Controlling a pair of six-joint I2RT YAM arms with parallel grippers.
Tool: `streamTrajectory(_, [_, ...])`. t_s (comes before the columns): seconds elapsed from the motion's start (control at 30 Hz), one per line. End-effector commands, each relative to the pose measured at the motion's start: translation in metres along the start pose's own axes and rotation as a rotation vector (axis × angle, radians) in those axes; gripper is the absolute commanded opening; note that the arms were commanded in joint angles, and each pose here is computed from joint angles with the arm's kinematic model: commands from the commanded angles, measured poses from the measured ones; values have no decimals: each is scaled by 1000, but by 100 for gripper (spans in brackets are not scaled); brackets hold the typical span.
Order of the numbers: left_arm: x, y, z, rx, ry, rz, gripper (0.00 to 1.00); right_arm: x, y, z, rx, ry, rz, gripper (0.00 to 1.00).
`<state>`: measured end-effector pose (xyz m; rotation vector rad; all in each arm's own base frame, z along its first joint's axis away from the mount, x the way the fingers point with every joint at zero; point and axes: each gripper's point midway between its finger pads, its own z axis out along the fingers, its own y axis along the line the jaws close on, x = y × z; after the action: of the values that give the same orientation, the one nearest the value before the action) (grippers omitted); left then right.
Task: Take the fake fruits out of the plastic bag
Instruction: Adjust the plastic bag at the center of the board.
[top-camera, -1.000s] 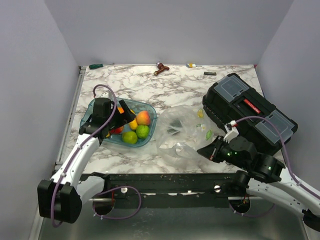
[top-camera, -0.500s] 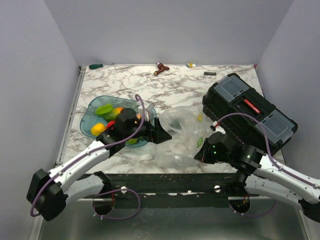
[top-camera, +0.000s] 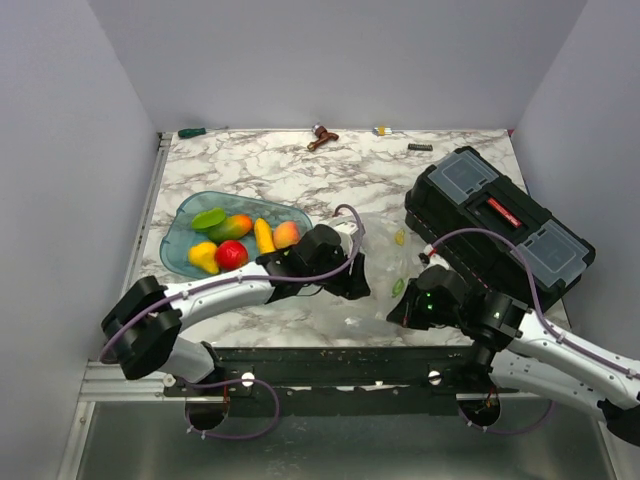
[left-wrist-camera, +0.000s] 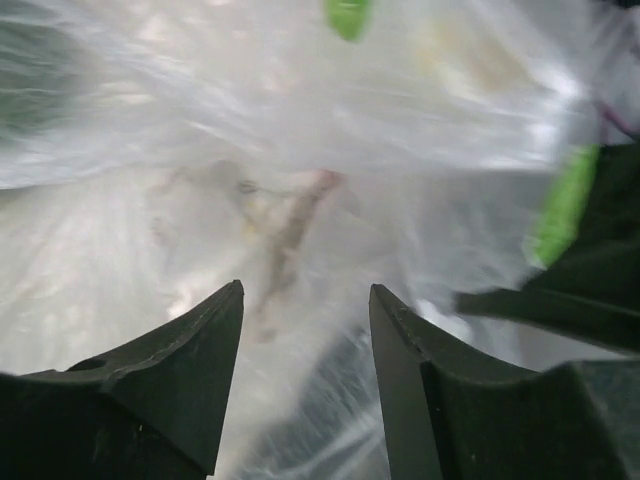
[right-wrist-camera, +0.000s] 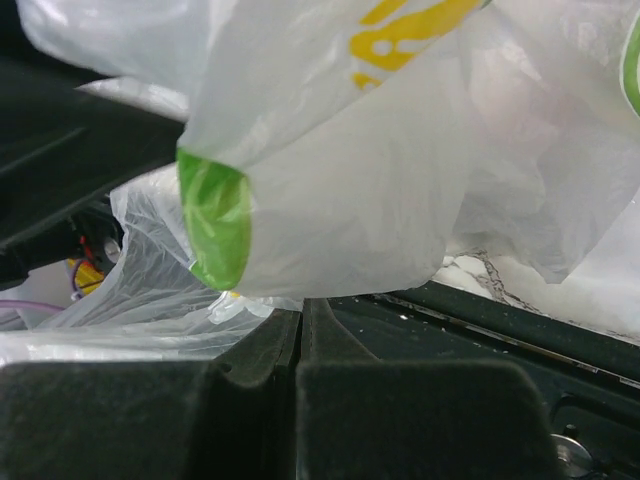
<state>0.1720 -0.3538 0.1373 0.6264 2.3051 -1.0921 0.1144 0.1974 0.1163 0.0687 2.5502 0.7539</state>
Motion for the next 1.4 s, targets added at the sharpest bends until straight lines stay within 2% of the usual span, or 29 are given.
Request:
streamTrajectory(0.0, [-4, 35, 19, -173, -2, 29, 51, -7, 9, -10, -53, -37, -2, 1])
streamTrajectory(0.13, [2, 40, 35, -194, 63, 46, 50, -10, 13, -13, -71, -48, 3, 1])
streamTrajectory(0.27, [3, 69, 43, -354, 107, 38, 51, -9, 12, -10, -63, -39, -6, 1])
streamTrajectory(0.33, [-8, 79, 40, -427, 89, 38, 53, -7, 12, -9, -60, -29, -9, 1])
streamTrajectory(0.43, [-29, 93, 38, -493, 46, 32, 62, -7, 13, -9, -62, -25, -16, 1])
streamTrajectory(0.6, [-58, 127, 40, -542, 45, -14, 64, -11, 14, -14, -77, -49, -16, 1])
streamTrajectory(0.8, [-93, 137, 29, -578, -25, 11, 69, -12, 10, -19, -76, -68, -15, 1])
streamTrajectory(0.87, [-98, 133, 28, -557, -28, 6, 69, -12, 10, -20, -81, -72, -14, 1])
streamTrajectory(1.07, [-91, 86, 14, -380, -100, 41, 68, -13, 11, -19, -78, -75, -21, 1])
streamTrajectory(1.37, [-61, 1, -38, 33, -135, 46, 72, -10, 5, -9, -60, -66, -40, 1])
